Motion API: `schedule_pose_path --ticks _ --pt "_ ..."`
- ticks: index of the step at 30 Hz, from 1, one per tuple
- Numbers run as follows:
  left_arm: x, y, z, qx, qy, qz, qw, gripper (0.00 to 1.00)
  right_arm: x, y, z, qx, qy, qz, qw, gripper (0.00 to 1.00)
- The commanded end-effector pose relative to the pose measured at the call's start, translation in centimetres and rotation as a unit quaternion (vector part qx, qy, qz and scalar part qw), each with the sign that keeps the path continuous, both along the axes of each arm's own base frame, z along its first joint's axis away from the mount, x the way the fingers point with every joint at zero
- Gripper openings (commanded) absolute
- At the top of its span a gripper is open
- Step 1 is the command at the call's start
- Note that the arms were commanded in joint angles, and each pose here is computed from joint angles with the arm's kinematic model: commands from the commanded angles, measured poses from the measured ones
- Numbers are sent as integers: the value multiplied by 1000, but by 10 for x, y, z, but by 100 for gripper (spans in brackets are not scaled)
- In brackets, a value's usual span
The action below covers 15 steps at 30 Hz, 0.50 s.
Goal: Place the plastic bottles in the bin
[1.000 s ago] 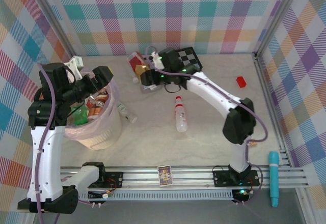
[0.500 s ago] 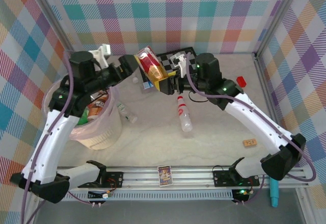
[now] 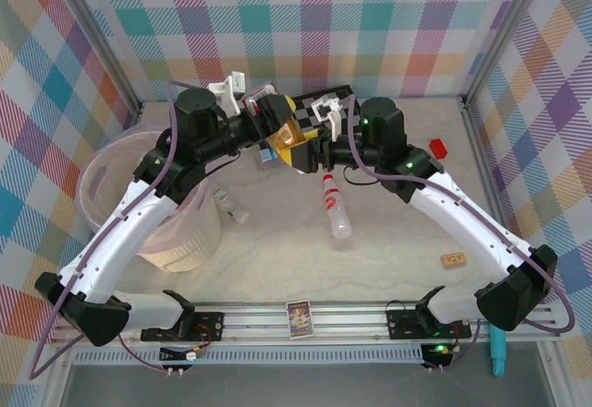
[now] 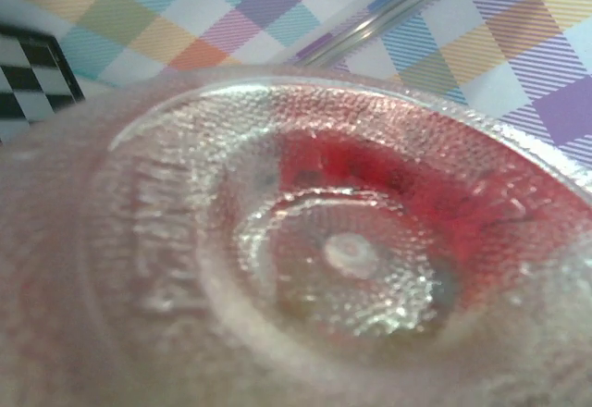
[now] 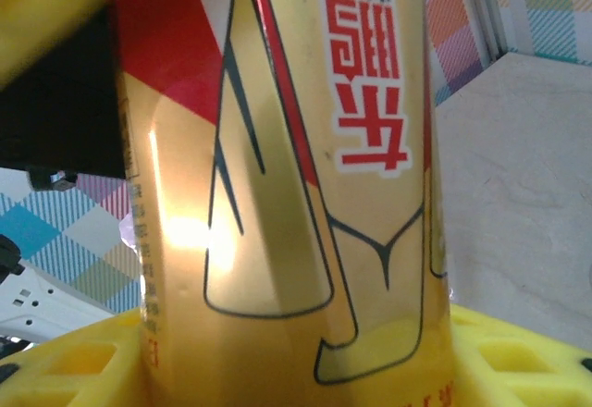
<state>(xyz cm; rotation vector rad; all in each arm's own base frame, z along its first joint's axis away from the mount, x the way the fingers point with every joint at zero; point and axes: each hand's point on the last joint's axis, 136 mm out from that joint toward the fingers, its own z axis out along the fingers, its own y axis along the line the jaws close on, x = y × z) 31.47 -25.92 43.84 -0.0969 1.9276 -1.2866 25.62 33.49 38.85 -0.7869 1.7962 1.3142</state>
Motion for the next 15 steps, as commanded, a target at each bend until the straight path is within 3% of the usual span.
schedule_pose_path --ticks 1,5,10,15 --pt "-1 0 15 -19 -22 6 1000 77 -7 7 11 23 -10 26 999 58" --pt "-2 3 16 -14 -25 12 1000 70 -4 9 7 19 -4 25 1000 67" --pt "-3 20 3 64 -19 35 997 63 2 6 3 4 9 19 1000 97" --pt "1 53 4 117 -14 68 991 63 24 -21 -2 -17 41 -39 998 99"
